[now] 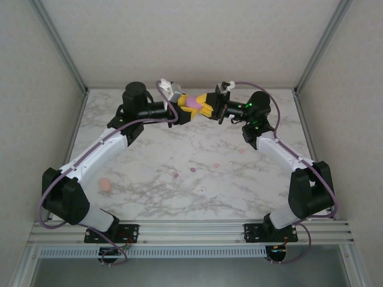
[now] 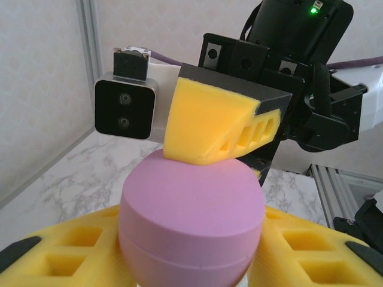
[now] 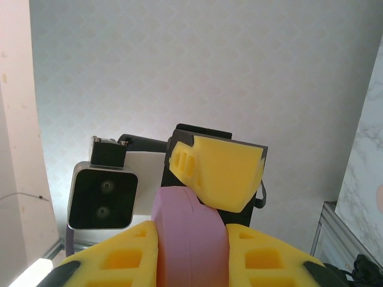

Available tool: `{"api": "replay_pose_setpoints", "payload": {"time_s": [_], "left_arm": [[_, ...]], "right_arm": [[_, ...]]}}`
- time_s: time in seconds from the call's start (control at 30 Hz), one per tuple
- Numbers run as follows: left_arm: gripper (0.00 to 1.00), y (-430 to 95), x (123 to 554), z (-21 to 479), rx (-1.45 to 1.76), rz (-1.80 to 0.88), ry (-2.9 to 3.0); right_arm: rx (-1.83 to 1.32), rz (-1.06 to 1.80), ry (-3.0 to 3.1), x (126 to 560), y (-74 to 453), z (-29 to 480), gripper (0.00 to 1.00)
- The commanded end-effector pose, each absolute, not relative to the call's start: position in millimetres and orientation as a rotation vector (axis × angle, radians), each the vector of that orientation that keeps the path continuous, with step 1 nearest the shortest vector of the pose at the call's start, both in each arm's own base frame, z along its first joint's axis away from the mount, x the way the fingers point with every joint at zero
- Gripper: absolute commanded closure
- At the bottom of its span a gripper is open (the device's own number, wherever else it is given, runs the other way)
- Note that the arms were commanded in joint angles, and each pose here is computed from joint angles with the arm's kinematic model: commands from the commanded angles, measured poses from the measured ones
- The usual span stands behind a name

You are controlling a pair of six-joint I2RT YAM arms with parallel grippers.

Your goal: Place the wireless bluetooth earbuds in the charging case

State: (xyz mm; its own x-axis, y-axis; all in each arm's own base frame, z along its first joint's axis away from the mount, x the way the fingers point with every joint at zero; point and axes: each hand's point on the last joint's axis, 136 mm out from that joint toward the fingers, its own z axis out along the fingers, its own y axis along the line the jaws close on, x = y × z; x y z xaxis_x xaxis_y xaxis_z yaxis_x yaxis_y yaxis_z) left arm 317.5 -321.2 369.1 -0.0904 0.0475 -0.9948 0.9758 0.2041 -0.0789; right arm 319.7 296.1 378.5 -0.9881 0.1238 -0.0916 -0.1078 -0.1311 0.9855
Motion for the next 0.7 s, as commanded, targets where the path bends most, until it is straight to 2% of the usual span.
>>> {"api": "replay_pose_setpoints", "payload": {"time_s": [0.0,0.13,0.23,0.33,0.47,0.6,0.67], "left_arm": [[0.59,-329.9,301.9,383.2,1.124,-1.128,1.328],[0.65,-329.0,302.5,382.3,1.120,-1.116,1.335],[0.70,-328.4,302.5,380.6,1.118,-1.113,1.342],[0.72,-327.7,302.7,376.5,1.115,-1.108,1.351],[0.72,-326.2,301.7,369.1,1.112,-1.106,1.370],[0.72,-324.4,299.5,358.1,1.104,-1.107,1.397],[0.72,-323.3,298.2,354.8,1.097,-1.110,1.404]], "right_arm": [[0.042,2.220,1.979,325.9,298.7,366.5,0.89],[0.048,2.190,2.006,326.3,298.6,360.1,0.87],[0.034,2.148,2.025,324.9,297.8,357.9,0.81],[0.019,2.077,2.054,323.1,295.1,357.3,0.67],[-0.024,1.917,2.101,319.5,287.2,358.9,0.43],[-0.068,1.692,2.150,316.6,273.2,358.1,0.26],[-0.089,1.554,2.176,315.0,263.6,354.8,0.23]]}}
